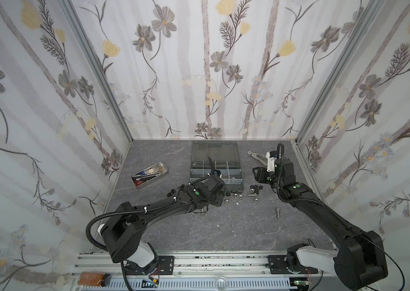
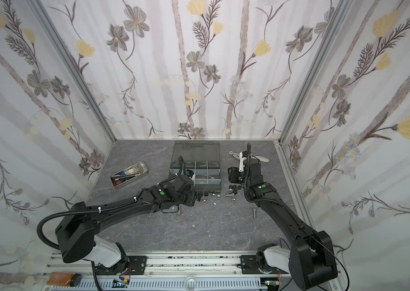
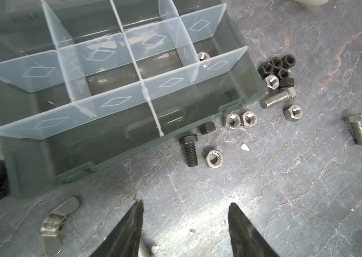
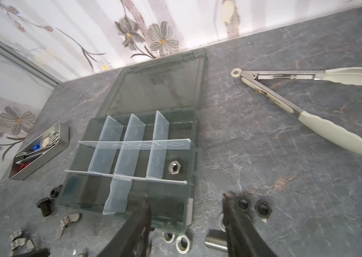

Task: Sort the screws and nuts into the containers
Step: 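Reach the left gripper to a silver hex nut while the right arm withdraws, then grasp the silver hex nut with the left gripper and lift it over the box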

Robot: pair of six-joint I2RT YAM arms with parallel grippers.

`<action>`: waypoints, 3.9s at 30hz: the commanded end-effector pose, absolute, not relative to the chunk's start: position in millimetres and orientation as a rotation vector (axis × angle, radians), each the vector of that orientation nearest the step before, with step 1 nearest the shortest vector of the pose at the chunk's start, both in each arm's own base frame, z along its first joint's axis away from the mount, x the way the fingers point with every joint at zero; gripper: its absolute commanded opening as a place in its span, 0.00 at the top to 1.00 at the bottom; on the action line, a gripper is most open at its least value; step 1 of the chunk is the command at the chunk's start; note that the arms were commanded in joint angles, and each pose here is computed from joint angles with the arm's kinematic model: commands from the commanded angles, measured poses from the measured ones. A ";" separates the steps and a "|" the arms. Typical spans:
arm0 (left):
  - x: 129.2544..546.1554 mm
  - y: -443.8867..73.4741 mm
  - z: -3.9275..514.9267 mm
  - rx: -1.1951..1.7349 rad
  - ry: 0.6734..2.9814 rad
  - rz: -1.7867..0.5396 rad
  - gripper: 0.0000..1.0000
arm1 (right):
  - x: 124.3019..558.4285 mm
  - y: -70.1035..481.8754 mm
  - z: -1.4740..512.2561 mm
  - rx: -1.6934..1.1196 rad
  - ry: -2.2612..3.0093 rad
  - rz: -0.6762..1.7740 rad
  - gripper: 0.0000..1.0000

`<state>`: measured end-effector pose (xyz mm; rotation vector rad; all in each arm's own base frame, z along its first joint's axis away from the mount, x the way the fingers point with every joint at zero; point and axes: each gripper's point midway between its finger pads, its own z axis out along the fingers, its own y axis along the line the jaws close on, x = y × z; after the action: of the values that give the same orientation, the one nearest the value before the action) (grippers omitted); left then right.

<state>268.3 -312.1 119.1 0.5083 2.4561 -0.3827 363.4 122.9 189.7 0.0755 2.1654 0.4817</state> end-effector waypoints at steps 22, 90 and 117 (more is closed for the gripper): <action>269.0 -376.7 45.5 0.523 2.654 -0.330 0.57 | 344.0 83.9 185.1 0.247 2.038 0.474 0.47; 274.7 -374.0 22.9 0.538 2.686 -0.239 0.78 | 342.2 85.5 187.7 0.230 2.031 0.500 0.46; 342.4 -389.9 124.1 0.491 2.491 -0.462 0.78 | 327.1 107.9 159.2 0.177 2.133 0.639 0.46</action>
<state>334.9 -386.4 121.9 0.4676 2.5026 -0.4514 328.8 99.2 157.6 0.1950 2.1400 0.5770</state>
